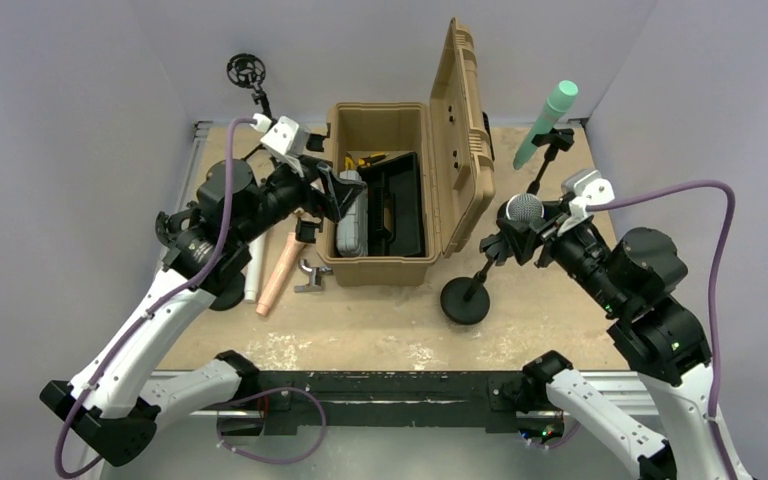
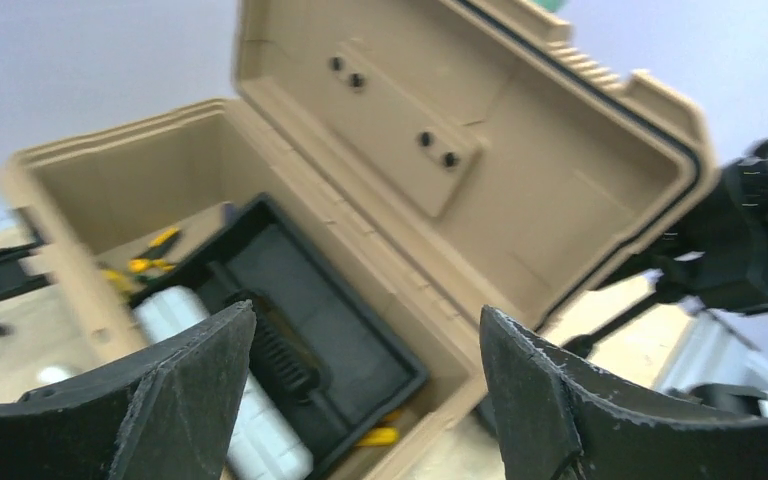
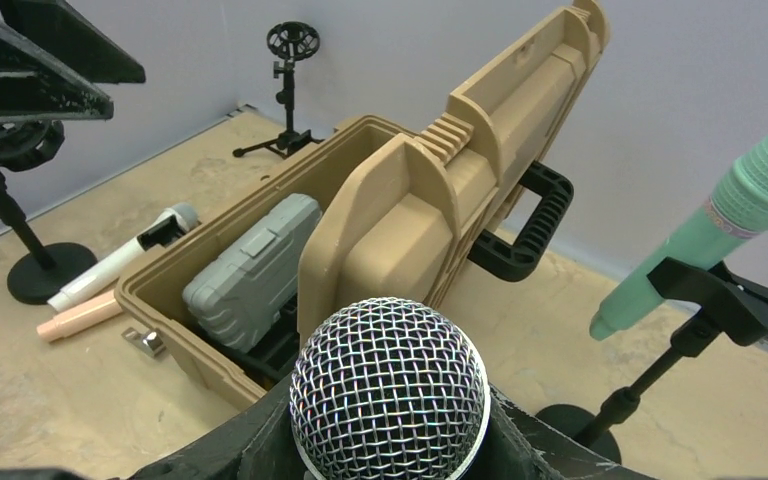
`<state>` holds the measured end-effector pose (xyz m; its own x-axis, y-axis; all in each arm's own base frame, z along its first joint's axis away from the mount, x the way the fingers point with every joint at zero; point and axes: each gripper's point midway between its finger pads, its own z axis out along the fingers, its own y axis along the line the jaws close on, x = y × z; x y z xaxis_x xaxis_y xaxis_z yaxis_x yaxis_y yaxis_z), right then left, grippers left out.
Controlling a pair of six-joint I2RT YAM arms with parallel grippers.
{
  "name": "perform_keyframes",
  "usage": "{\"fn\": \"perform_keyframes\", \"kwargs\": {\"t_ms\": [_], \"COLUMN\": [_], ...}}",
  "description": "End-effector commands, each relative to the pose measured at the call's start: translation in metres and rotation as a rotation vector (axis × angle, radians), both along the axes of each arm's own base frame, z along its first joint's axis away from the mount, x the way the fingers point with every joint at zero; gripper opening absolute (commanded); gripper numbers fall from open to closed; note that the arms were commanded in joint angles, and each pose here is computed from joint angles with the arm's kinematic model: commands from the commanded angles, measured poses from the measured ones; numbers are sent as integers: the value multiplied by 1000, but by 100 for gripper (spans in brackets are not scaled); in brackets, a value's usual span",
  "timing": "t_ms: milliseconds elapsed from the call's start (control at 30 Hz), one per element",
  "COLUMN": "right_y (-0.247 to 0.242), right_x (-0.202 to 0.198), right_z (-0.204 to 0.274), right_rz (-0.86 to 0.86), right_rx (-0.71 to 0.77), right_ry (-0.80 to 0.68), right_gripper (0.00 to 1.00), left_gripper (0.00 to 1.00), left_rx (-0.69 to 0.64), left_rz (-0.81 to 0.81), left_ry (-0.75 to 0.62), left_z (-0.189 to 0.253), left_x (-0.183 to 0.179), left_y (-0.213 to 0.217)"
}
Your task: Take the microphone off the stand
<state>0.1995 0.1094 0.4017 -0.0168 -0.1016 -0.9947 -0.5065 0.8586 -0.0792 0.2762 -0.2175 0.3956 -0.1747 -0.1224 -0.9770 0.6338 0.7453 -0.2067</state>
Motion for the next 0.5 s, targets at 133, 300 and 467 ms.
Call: {"fn": "perform_keyframes", "kwargs": {"t_ms": [133, 300, 467], "right_y": [5, 3, 3], "right_x": [-3, -4, -1], "right_z": [40, 36, 33], "right_rz": [32, 20, 8], "right_rx": [91, 97, 105], "right_ry": [-159, -151, -127], "right_gripper": [0, 0, 0], "left_gripper": [80, 82, 83], "left_rx": [-243, -304, -164], "left_rz": [-396, -369, -306], "left_ry": [-76, -178, -300], "left_z": [13, -1, -13], "left_x": [-63, -94, -109], "left_y": [-78, -111, -157]}}
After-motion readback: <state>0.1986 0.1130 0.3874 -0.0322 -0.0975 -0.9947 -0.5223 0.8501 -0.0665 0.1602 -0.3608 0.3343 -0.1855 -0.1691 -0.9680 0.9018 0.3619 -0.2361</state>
